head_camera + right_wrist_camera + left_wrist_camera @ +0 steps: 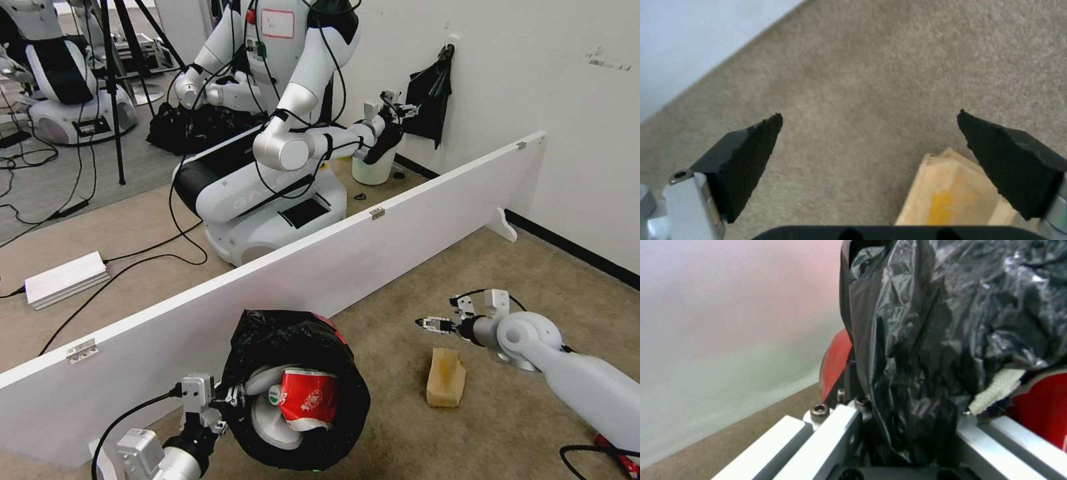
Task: Pick up the trash bin, then pick up the garbage from the floor and place it into the trash bin.
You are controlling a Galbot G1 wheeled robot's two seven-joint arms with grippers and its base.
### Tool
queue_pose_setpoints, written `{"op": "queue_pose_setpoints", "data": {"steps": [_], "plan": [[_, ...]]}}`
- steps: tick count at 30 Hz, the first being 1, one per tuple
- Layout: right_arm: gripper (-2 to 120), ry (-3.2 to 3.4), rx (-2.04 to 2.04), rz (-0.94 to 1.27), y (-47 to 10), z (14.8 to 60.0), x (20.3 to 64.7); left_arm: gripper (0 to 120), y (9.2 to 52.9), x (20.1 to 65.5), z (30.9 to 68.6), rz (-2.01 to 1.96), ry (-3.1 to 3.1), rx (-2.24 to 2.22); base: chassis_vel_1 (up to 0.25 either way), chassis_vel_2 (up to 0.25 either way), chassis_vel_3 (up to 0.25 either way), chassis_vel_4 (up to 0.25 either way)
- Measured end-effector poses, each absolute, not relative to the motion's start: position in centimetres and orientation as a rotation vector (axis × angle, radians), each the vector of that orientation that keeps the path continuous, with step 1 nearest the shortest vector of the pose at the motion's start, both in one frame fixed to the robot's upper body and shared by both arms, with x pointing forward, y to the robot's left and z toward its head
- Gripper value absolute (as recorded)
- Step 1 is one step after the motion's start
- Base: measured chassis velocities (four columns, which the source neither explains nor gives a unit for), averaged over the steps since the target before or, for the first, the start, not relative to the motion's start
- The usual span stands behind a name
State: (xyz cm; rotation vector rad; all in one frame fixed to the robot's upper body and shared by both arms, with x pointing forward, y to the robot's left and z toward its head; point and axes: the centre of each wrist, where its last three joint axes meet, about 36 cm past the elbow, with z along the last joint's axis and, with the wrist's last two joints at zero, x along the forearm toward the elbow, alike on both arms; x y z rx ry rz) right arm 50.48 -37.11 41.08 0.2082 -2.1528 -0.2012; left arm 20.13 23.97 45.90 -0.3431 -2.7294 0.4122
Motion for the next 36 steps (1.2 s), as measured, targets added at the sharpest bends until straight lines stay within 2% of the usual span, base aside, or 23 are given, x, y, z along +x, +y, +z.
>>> {"op": "queue_pose_setpoints", "data": {"steps": [13,36], "plan": [[100,-2.064,0.144,-0.182,-38.8,38.9,50.7,0,24.7,20.3,45.6,0.433,-2.724,-0.357,0.000,0.000,0.000,0.000],[100,-1.967,0.132,-0.275,-37.7,36.5,51.2,0,25.0,20.6,45.2,0.442,-2.723,-0.355,0.000,0.000,0.000,0.000]]}}
